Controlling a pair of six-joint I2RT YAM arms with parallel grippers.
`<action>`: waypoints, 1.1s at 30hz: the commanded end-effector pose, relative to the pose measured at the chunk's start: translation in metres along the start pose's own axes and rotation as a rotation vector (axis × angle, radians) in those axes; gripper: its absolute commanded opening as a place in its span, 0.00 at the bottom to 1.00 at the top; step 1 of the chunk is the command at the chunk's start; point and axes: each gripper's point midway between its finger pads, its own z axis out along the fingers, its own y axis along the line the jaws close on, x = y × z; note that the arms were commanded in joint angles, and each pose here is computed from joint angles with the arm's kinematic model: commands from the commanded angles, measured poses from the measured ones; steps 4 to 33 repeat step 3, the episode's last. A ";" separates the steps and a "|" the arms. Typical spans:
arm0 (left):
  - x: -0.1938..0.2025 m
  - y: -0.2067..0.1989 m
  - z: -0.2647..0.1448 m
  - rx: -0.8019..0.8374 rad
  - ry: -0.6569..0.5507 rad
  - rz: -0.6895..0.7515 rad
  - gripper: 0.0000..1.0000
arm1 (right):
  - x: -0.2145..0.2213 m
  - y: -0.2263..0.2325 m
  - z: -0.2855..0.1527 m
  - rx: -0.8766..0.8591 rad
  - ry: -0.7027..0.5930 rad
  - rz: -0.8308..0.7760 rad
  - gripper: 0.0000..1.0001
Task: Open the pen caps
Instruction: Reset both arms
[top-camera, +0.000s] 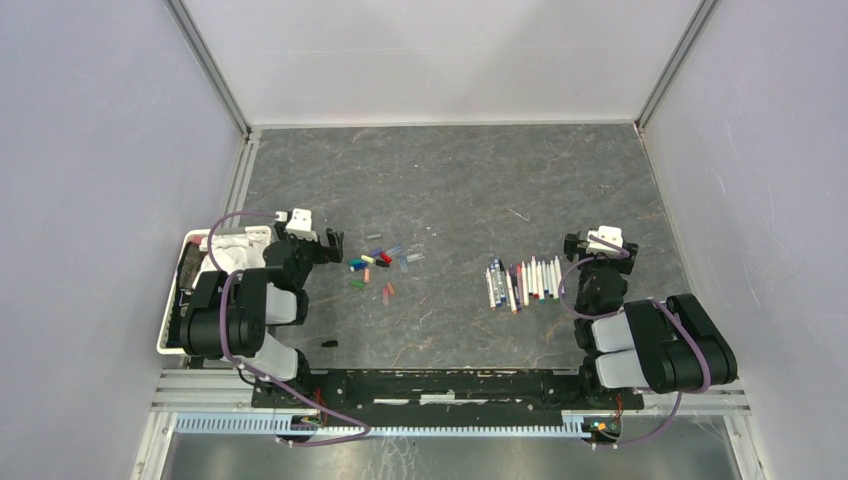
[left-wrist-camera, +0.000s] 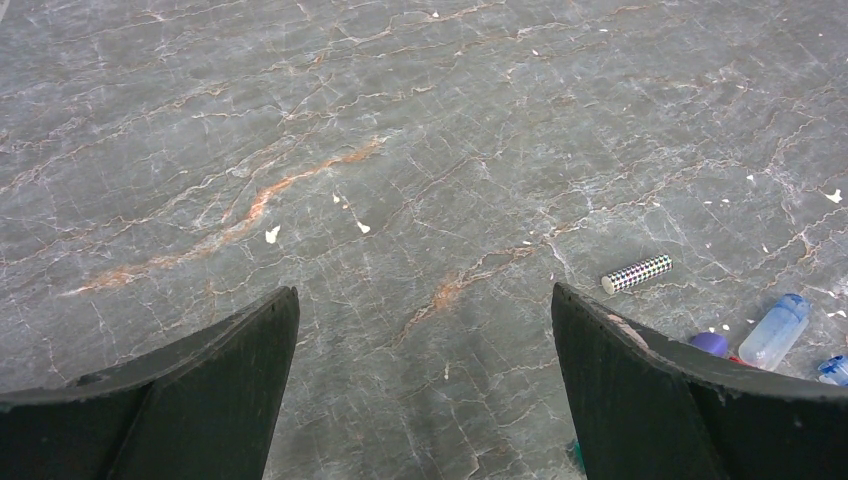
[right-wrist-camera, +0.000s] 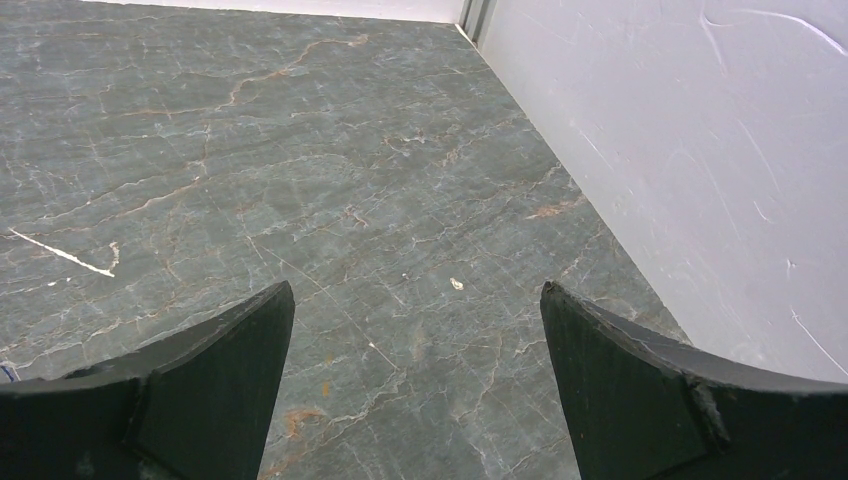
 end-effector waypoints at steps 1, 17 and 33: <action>-0.021 -0.001 0.006 0.009 -0.076 0.001 1.00 | 0.029 -0.008 -0.028 -0.013 0.067 -0.030 0.98; -0.021 -0.001 0.005 0.010 -0.076 0.002 1.00 | 0.028 -0.008 -0.027 -0.012 0.065 -0.029 0.98; -0.021 -0.001 0.005 0.010 -0.076 0.002 1.00 | 0.028 -0.008 -0.027 -0.012 0.065 -0.029 0.98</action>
